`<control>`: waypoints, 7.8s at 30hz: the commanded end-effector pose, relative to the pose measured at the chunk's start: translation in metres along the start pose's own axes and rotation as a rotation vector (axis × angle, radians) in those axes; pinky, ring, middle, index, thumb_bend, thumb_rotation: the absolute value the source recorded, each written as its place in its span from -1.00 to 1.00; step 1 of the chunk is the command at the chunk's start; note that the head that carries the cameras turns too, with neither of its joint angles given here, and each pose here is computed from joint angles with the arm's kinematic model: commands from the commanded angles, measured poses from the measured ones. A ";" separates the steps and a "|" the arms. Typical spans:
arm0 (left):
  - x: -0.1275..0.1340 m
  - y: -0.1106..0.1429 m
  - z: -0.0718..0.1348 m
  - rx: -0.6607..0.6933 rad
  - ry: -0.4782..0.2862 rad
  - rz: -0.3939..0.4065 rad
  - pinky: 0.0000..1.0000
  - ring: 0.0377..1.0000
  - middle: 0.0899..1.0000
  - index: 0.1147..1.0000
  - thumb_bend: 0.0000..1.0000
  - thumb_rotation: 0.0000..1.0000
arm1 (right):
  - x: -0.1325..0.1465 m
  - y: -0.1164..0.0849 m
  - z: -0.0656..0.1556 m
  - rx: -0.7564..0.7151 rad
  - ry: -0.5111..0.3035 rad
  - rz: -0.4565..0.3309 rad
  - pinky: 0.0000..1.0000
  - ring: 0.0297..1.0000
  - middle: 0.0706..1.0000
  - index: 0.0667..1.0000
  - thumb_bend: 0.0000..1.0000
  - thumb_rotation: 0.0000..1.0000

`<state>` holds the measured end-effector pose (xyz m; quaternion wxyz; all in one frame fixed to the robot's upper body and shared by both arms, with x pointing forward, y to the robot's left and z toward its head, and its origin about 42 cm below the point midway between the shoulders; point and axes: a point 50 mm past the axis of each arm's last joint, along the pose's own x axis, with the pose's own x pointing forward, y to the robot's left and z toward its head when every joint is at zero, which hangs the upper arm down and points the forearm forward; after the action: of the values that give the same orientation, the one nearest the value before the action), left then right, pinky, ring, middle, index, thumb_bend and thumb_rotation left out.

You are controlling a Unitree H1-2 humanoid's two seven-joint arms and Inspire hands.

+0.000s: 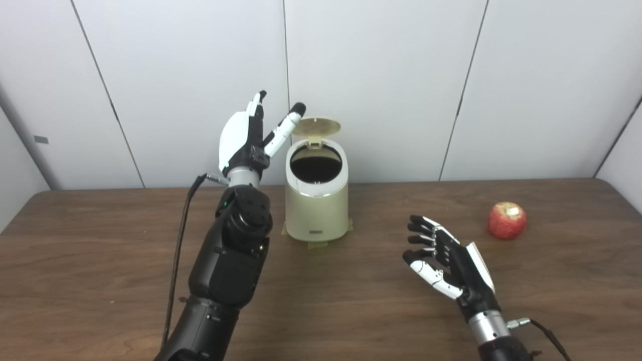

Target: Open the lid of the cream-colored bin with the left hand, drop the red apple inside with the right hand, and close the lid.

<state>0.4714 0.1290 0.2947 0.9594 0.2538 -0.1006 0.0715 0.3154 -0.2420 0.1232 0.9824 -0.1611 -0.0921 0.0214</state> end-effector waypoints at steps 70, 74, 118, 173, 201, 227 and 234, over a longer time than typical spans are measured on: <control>-0.205 0.096 -0.168 -0.501 -0.139 0.021 0.57 0.62 0.63 0.64 0.24 0.70 | 0.208 -0.181 0.152 -1.227 0.421 0.231 0.10 0.49 0.68 0.64 0.80 -0.51; -0.205 0.095 -0.166 -0.508 -0.141 0.027 0.56 0.61 0.62 0.63 0.24 0.68 | 0.213 -0.182 0.135 -1.232 0.482 0.272 0.29 0.66 0.78 0.68 0.78 -0.39; -0.204 0.111 -0.157 -0.527 -0.138 0.041 0.48 0.62 0.62 0.59 0.28 0.60 | 0.164 -0.161 0.042 -1.333 0.572 0.338 0.05 0.51 0.69 0.62 0.84 -0.70; -0.205 0.088 -0.182 -0.481 -0.043 0.038 0.50 0.60 0.59 0.58 0.06 0.63 | 0.129 -0.036 0.286 -1.307 -0.423 0.173 -0.42 -0.27 -0.17 -0.07 0.04 -1.00; -0.208 0.075 -0.177 -0.498 -0.042 0.023 0.58 0.62 0.62 0.62 0.14 0.59 | 0.196 0.050 0.260 -1.164 -0.728 0.200 -0.34 -0.19 0.06 -0.16 0.02 -1.00; -0.210 0.074 -0.174 -0.492 -0.044 0.028 0.53 0.62 0.62 0.63 0.06 0.67 | 0.227 0.054 0.221 -1.019 -0.897 0.079 -0.29 -0.13 0.07 -0.16 -0.01 -1.00; -0.210 0.074 -0.173 -0.488 -0.044 0.026 0.53 0.62 0.62 0.64 0.09 0.67 | 0.225 0.053 0.217 -1.010 -0.918 0.069 -0.20 -0.10 0.06 -0.16 0.02 -1.00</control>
<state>0.2815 0.2648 0.1302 0.9904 0.0173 -0.1263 0.0530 0.4913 -0.1093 0.3122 0.6604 -0.5893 -0.4545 0.0997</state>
